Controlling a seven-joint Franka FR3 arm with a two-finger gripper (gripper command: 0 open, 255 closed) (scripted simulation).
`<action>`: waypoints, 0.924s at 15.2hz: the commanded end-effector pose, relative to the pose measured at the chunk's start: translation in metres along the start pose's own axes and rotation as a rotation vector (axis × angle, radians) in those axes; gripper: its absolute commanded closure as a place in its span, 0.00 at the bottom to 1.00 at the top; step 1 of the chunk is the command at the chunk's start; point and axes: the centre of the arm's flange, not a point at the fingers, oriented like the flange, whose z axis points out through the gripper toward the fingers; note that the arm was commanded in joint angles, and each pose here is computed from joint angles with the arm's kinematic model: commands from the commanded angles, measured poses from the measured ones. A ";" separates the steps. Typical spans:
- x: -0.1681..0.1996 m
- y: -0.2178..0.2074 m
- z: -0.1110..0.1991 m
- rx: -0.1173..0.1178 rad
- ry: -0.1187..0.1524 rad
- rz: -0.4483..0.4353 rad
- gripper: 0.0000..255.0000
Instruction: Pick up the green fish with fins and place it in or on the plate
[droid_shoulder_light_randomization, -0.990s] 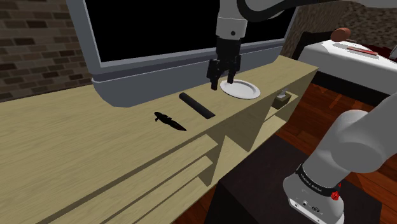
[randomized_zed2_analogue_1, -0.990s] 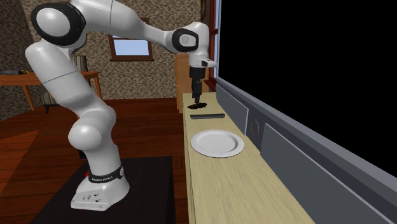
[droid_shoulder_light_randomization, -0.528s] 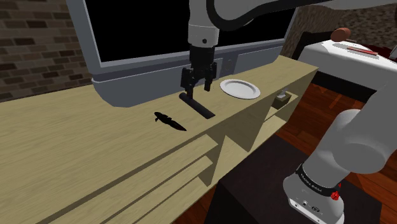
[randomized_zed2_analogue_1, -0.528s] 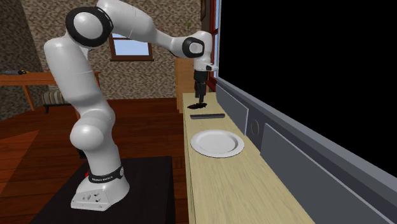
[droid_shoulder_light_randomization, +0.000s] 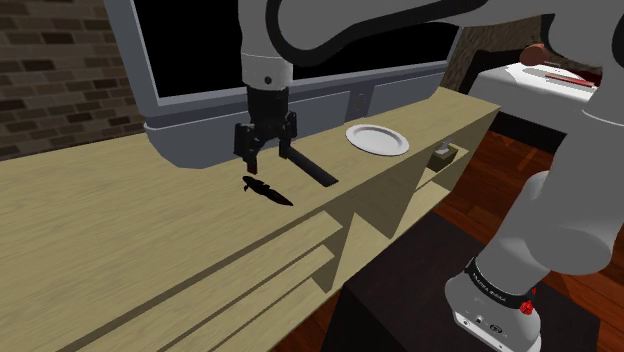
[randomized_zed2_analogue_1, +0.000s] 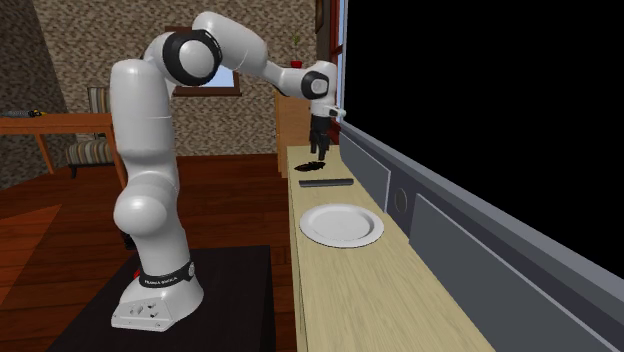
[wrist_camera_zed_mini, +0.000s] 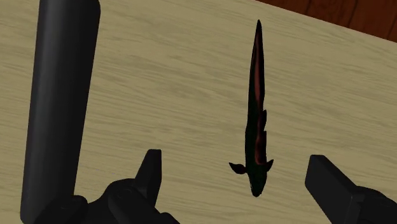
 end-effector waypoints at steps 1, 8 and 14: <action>0.012 -0.024 0.002 0.007 -0.002 -0.021 0.00; 0.012 -0.024 0.039 0.007 -0.002 -0.021 0.00; 0.012 -0.024 0.042 0.007 -0.002 -0.021 0.00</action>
